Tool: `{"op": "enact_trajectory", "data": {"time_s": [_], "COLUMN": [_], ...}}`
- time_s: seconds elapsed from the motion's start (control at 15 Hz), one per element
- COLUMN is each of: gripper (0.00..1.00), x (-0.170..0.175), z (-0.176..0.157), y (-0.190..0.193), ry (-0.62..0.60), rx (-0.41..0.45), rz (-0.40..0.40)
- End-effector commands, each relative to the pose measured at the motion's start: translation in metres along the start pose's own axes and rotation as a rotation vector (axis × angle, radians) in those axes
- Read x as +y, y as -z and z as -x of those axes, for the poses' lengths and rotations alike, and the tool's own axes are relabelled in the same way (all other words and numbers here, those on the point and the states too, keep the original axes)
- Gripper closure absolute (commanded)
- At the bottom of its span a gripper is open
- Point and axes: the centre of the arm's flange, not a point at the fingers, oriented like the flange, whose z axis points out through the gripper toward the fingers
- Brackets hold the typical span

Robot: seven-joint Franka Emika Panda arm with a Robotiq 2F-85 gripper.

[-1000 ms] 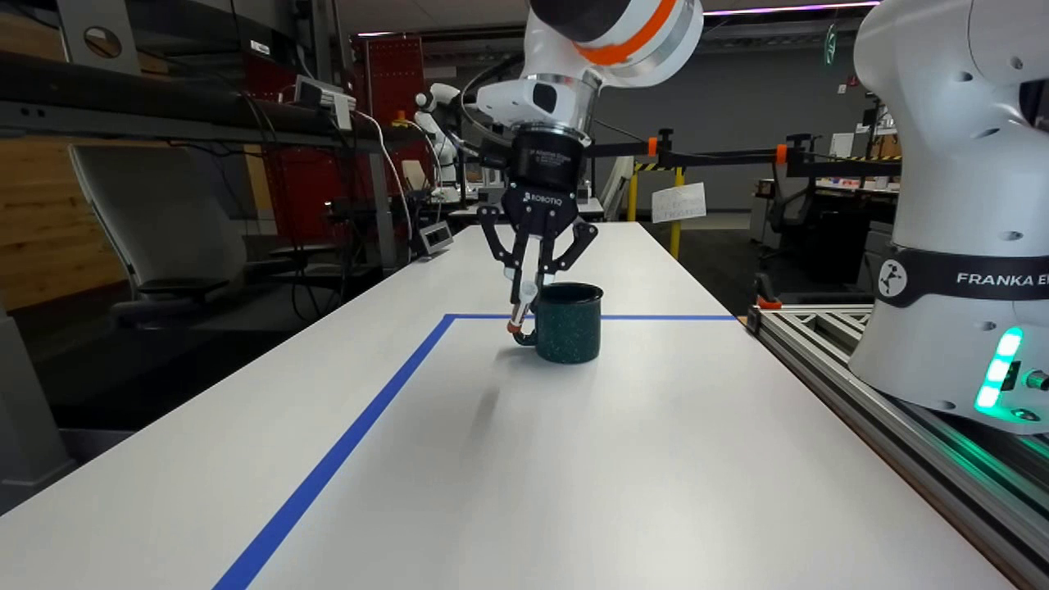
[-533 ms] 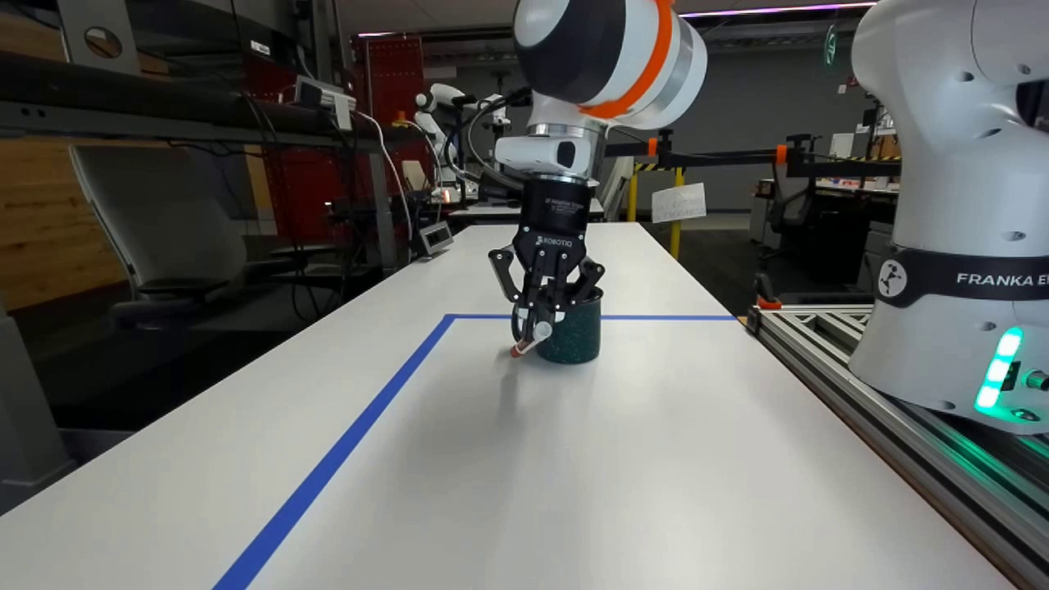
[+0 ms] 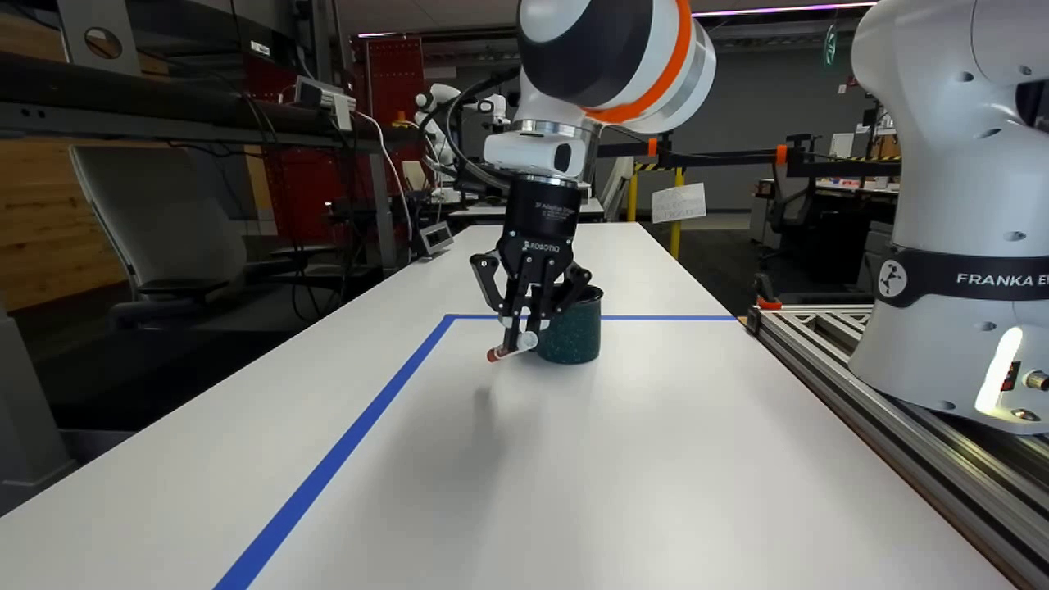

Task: Remove the marker from the cup

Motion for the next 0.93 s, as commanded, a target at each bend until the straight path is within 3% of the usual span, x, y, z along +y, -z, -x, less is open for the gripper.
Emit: {"op": "enact_trajectory", "data": {"time_s": [0.0, 0.87], "gripper": [0.95, 0.95], "x": [-0.035, -0.061], "z": [0.003, 0.008], "y": [-0.044, -0.074], "ry": [0.063, 0.039], "rx": [-0.034, -0.040], "rz": [0.027, -0.035]}}
